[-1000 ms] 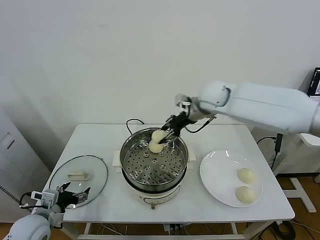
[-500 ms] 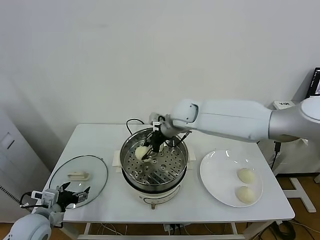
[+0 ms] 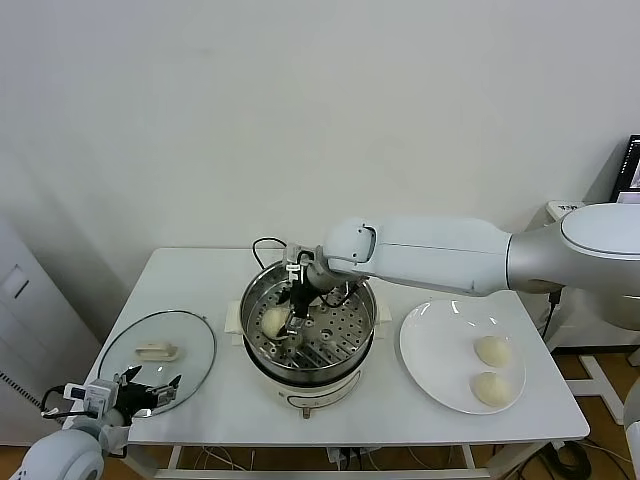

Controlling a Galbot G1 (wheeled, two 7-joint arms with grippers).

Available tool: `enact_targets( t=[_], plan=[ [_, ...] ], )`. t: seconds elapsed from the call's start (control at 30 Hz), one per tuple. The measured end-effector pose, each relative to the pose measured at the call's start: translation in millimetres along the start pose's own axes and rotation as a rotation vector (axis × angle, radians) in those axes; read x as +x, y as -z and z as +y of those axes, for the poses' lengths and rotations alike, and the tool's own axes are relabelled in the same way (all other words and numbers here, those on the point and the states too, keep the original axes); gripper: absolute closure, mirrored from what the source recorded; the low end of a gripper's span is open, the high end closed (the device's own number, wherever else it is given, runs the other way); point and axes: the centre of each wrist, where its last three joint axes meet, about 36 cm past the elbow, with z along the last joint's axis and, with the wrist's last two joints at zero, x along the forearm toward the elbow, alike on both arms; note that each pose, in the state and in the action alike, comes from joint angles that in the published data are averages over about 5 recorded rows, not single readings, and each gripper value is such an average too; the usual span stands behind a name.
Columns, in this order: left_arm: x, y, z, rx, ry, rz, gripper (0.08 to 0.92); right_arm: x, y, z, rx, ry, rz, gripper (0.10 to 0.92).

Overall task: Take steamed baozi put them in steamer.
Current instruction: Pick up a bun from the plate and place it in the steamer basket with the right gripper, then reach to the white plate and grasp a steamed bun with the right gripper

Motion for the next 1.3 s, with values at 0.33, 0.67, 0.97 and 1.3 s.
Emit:
enact_targets(
  t=[0.33, 0.67, 0.97, 1.3],
  plan=[
    [1, 0, 2, -0.009, 0.002, 0.002, 0.177, 98, -48, -23, 0.029, -0.030, 0.057, 0.199],
    [3, 6, 3, -0.009, 0.003, -0.012, 0.177, 196, -163, -13, 0.047, 0.019, 0.185, 0.200],
    [4, 7, 2, -0.005, 0.002, -0.018, 0.177, 212, -251, 21, 0.040, 0.089, 0.267, 0.200],
    [4, 8, 1, -0.004, 0.001, -0.018, 0.177, 184, -306, 46, 0.045, 0.160, 0.322, 0.200]
  ],
)
